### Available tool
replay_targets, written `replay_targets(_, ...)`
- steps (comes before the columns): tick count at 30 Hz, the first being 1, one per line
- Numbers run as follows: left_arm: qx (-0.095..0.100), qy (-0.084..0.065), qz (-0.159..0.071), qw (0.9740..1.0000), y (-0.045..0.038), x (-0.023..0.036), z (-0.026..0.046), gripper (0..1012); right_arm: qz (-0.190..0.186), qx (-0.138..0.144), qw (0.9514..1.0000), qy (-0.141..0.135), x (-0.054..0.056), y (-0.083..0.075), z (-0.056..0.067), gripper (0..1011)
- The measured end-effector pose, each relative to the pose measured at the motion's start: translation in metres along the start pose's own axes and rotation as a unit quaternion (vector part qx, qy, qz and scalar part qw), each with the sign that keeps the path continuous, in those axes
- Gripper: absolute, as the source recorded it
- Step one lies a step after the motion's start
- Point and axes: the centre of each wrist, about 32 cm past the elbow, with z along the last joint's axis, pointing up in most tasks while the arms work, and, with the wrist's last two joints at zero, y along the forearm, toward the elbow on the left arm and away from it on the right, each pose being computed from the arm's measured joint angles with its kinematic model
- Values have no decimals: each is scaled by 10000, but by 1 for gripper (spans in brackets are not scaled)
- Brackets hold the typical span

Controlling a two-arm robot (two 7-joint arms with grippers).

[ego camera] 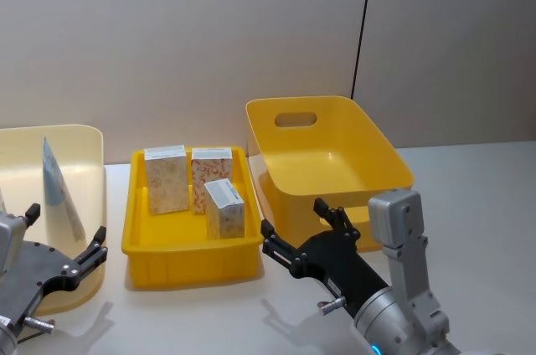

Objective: Bimanual collaborative sorting of washing and personal care products

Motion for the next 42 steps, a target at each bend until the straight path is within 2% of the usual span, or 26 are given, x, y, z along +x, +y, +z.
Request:
replay_targets(10, 0, 0, 0, 10000, 0, 0, 0, 1003, 103, -133, 9998, 107, -56, 10, 110, 1001)
replay_targets(19, 0, 0, 0, 10000, 0, 0, 0, 1003, 243, -386, 9984, 327, -150, 22, 348, 1001)
replay_targets(26, 0, 0, 0, 10000, 0, 0, 0, 1003, 152, -736, 9962, 447, -261, 75, 497, 1001)
replay_targets(32, 0, 0, 0, 10000, 0, 0, 0, 1003, 31, -971, 9943, 441, -369, 167, 545, 1001)
replay_targets(42, 0, 0, 0, 10000, 0, 0, 0, 1003, -122, -1172, 9925, 310, -531, 358, 532, 1001)
